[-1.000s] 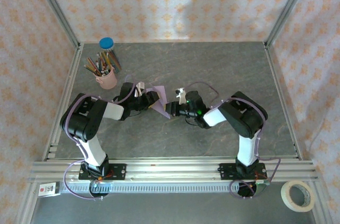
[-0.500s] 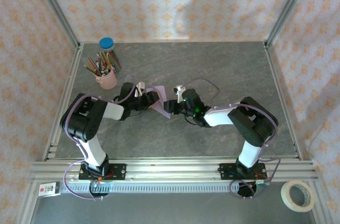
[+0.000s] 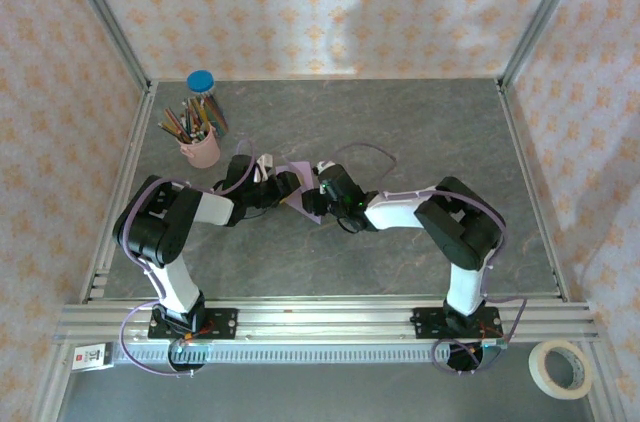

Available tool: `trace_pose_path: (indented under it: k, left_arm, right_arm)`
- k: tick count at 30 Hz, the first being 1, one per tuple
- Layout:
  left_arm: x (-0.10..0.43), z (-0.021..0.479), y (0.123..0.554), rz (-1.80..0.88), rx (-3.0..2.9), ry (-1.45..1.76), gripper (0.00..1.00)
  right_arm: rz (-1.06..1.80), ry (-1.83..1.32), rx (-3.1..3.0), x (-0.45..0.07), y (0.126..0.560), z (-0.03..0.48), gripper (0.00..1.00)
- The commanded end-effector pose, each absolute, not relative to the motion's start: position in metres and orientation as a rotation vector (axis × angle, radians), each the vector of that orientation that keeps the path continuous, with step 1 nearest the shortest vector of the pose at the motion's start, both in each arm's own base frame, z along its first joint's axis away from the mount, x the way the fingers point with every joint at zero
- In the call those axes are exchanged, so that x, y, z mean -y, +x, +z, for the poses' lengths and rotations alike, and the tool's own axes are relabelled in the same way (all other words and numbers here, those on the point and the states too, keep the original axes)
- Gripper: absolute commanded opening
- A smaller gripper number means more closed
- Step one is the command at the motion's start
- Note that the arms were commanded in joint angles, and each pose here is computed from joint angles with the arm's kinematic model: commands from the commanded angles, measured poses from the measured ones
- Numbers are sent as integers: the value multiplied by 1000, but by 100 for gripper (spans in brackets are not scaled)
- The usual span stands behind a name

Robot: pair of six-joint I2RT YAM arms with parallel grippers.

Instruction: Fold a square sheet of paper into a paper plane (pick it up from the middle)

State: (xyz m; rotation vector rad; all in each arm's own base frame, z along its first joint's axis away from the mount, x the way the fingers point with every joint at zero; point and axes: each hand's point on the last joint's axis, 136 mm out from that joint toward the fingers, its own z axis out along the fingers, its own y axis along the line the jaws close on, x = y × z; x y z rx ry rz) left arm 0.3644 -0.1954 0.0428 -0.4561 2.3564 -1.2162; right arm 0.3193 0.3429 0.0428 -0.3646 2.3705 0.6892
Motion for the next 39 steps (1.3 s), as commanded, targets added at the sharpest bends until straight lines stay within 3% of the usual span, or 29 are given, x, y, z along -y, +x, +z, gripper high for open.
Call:
trace_pose_path:
  k: [1,21,31,39]
  left_arm:
    - [190,15,355,-1138,-2452,-510,54]
    - [190,21,356,-1142,-2438,-510,54]
    - [183,70,371,-1136,-2304,-519,59]
    - [168,87,368,-1109,-2241,-551,60]
  right_arm:
    - [646,-368,-2390,-344,322,38,32]
    - [676,-413,-2380,-354,323,37,15]
    - [731,-412,-2363,-354,318,38,6]
    - [943,-380,-2340,-358,313,45,3]
